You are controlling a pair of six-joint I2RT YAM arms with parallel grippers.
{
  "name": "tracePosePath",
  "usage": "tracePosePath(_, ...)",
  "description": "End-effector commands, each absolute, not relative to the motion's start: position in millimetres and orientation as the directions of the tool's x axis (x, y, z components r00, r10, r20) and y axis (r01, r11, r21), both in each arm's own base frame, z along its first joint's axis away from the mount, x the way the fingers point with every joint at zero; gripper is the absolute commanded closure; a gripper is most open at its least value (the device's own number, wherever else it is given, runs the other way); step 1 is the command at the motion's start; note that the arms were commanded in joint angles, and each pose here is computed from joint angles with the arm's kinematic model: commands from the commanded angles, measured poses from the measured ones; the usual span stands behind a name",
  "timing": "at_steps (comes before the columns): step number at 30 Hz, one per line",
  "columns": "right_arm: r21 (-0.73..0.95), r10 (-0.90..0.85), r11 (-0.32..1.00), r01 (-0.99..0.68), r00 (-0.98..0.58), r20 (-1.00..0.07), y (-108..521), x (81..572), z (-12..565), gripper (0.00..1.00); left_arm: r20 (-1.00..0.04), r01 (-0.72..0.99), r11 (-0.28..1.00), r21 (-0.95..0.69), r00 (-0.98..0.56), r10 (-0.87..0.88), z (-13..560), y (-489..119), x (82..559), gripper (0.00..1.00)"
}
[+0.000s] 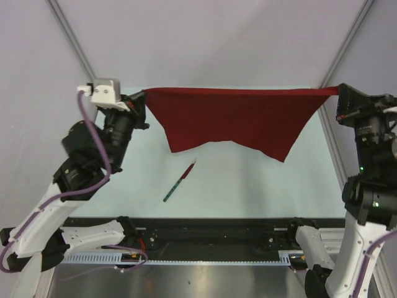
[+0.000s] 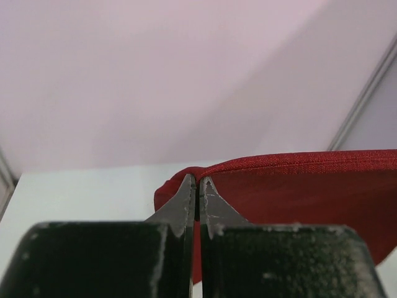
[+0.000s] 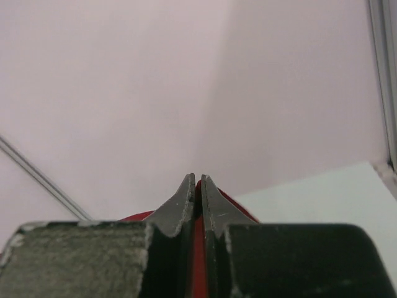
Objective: Fold the napkin, place the utensils inside, and roll it up
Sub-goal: Flatten the napkin out
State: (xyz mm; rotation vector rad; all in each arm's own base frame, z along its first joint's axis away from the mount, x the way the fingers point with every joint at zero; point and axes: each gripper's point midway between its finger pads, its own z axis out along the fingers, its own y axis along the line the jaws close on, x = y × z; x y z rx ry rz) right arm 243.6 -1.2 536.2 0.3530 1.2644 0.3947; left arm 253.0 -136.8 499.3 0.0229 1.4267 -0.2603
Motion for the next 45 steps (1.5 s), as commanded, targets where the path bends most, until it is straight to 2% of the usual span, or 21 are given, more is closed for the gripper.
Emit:
tracePosePath(1, 0.439, 0.385, 0.896, 0.061, 0.382, -0.84, -33, 222, 566, 1.0, -0.97, 0.072, 0.994, -0.086, 0.221, -0.1, 540, -76, 231, 1.0)
tracePosePath(4, 0.437, 0.386, 0.896, 0.076, 0.349, -0.854, -40, 252, 557, 1.0, -0.966, 0.187, 0.982, -0.036, 0.245, -0.082, 546, -104, 234, 0.99)
tracePosePath(8, 0.456, 0.434, 0.885, 0.092, 0.192, -0.88, -46, 321, 507, 1.0, -0.987, 0.177, 0.982, 0.065, 0.159, 0.036, 520, -135, 274, 1.0)
tracePosePath(9, 0.465, 0.447, 0.881, 0.081, 0.173, -0.877, -44, 329, 500, 1.0, -0.989, 0.165, 0.982, 0.091, 0.127, 0.07, 508, -141, 292, 1.0)
tracePosePath(13, 0.465, 0.449, 0.878, 0.11, 0.145, -0.882, -51, 349, 479, 1.0, -0.992, 0.144, 0.986, 0.083, 0.102, 0.068, 502, -138, 313, 1.0)
tracePosePath(16, 0.445, 0.424, 0.887, 0.125, 0.165, -0.891, -54, 339, 486, 1.0, -0.99, 0.173, 0.983, 0.064, 0.135, 0.041, 518, -137, 306, 1.0)
tracePosePath(22, 0.399, 0.352, 0.907, 0.134, 0.282, -0.893, -53, 288, 530, 1.0, -0.978, 0.245, 0.969, 0.021, 0.206, -0.031, 542, -129, 277, 1.0)
tracePosePath(30, 0.369, 0.263, 0.917, 0.149, 0.469, -0.843, -49, 203, 588, 1.0, -0.981, 0.287, 0.958, 0.017, 0.191, -0.04, 567, -107, 239, 1.0)
tracePosePath(37, 0.38, 0.216, 0.91, 0.167, 0.593, -0.776, -51, 151, 621, 1.0, -0.972, 0.313, 0.949, -0.033, 0.21, -0.103, 582, -91, 212, 1.0)
tracePosePath(42, 0.392, 0.204, 0.901, 0.185, 0.618, -0.76, -57, 151, 626, 1.0, -0.968, 0.347, 0.936, -0.054, 0.211, -0.134, 591, -96, 209, 1.0)
tracePosePath(45, 0.391, 0.221, 0.9, 0.192, 0.572, -0.79, -63, 191, 606, 1.0, -0.974, 0.342, 0.939, -0.038, 0.196, -0.111, 582, -114, 232, 1.0)
